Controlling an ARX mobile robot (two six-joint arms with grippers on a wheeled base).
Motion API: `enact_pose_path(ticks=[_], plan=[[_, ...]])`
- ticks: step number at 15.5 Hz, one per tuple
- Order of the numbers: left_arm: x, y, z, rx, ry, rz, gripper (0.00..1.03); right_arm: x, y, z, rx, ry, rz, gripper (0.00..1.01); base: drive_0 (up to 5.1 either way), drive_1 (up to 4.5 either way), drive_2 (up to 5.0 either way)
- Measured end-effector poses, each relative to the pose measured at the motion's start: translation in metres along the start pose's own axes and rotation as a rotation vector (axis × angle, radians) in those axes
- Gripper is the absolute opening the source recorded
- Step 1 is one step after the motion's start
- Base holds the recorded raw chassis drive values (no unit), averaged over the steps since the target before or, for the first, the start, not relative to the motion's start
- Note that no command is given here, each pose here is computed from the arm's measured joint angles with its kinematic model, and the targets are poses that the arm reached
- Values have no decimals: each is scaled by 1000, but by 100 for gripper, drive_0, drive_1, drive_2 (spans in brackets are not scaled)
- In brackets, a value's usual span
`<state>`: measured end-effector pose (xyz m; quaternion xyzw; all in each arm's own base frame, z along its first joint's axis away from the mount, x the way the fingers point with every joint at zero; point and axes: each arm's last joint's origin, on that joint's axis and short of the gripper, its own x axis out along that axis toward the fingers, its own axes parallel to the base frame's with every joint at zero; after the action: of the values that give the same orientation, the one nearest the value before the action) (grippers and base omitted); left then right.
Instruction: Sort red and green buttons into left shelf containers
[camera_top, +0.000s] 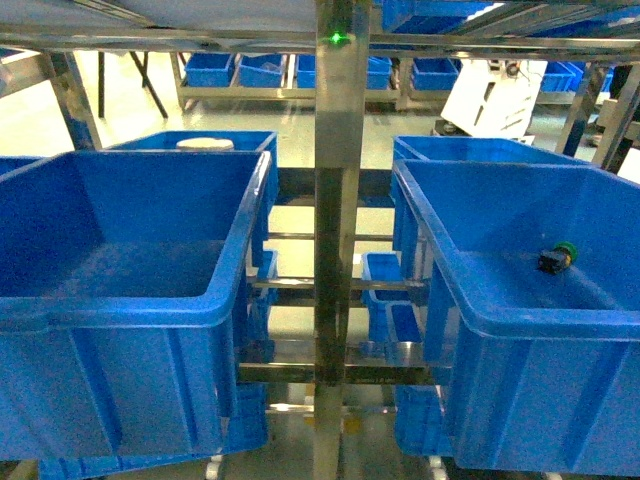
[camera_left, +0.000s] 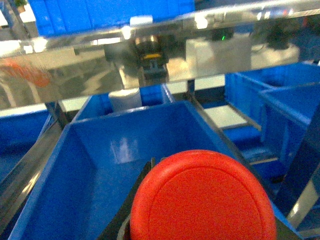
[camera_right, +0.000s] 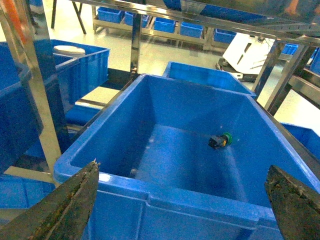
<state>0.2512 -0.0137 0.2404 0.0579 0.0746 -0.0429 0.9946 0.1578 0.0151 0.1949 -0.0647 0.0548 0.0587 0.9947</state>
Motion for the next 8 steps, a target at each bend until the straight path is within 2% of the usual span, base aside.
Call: enact_pose_path(ticks=[1, 2, 3, 4, 8], plan=[[10, 2, -10, 4, 53, 17, 25, 0, 0, 0, 0, 0, 0, 98, 0, 0, 0], [22, 7, -30, -1, 148, 53, 25, 0, 0, 0, 0, 0, 0, 98, 0, 0, 0], [29, 10, -39, -13, 205, 58, 25, 0, 0, 0, 0, 0, 0, 98, 0, 0, 0], [39, 13, -44, -29, 243, 56, 25, 0, 0, 0, 0, 0, 0, 98, 0, 0, 0], [80, 20, -44, -97, 313, 32, 25, 0, 0, 0, 0, 0, 0, 98, 0, 0, 0]])
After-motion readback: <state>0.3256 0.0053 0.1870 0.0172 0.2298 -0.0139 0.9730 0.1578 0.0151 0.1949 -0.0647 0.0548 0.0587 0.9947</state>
